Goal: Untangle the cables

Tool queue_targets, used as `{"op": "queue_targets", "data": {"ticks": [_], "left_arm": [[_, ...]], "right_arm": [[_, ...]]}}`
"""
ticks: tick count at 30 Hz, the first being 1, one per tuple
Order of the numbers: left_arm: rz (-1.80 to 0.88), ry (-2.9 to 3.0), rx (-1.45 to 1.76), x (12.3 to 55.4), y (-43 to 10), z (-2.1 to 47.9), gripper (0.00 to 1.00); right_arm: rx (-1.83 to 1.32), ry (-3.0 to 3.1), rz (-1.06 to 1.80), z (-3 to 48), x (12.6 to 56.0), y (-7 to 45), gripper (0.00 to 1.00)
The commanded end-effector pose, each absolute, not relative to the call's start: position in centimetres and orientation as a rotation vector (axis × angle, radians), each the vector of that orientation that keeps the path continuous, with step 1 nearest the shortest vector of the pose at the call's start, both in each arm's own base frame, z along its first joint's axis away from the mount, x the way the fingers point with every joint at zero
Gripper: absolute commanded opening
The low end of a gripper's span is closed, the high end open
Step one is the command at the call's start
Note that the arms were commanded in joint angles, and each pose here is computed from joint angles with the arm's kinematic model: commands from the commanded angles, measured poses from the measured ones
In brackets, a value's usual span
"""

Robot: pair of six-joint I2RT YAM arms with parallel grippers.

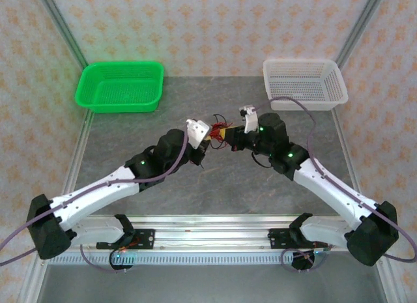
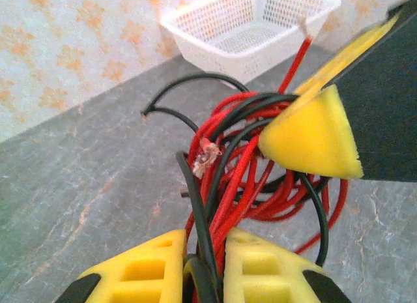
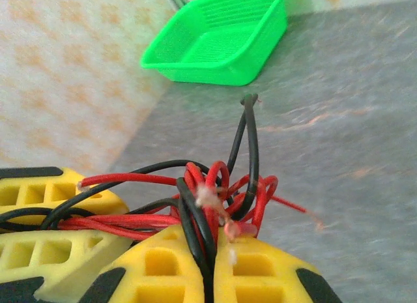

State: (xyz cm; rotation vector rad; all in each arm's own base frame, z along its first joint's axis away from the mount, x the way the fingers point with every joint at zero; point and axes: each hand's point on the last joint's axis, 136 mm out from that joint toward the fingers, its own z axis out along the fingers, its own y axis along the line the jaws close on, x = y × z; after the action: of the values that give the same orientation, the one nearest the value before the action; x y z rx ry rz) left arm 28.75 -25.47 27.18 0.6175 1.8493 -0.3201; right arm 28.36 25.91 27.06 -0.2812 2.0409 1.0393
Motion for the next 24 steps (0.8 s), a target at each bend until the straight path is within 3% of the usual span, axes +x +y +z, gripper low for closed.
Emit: {"op": "queue_targets", "data": {"ticks": [1,7,9,14,17,24], "left_arm": [[-0.214,1.761,0.417,29.1,-21.3,30.3,0.00],[-0.168,1.740,0.364,28.9,-19.8,30.3,0.00],[-0.163,1.741,0.383,28.9,-20.0,30.0,0.00],[-0.152,1.732,0.438,28.6,-20.8,30.0,0.00],[-0.144,1.736,0.474,28.3,-21.3,29.9,0.00],[-0.095,1.770,0.587,27.5,-22.1,29.1,0.00]], "right_arm": [[0.184,2.034,1.158,26.3,30.8,23.0,0.03],[0.239,2.056,1.336,25.2,29.5,24.2,0.07],[0.207,2.078,1.315,25.0,29.2,24.1,0.19],[0.079,2.107,1.209,25.9,28.6,23.7,0.60],[0.005,2.117,1.148,26.9,28.6,23.6,0.74],[-0.244,2.146,0.988,29.2,29.3,24.2,0.73]]}}
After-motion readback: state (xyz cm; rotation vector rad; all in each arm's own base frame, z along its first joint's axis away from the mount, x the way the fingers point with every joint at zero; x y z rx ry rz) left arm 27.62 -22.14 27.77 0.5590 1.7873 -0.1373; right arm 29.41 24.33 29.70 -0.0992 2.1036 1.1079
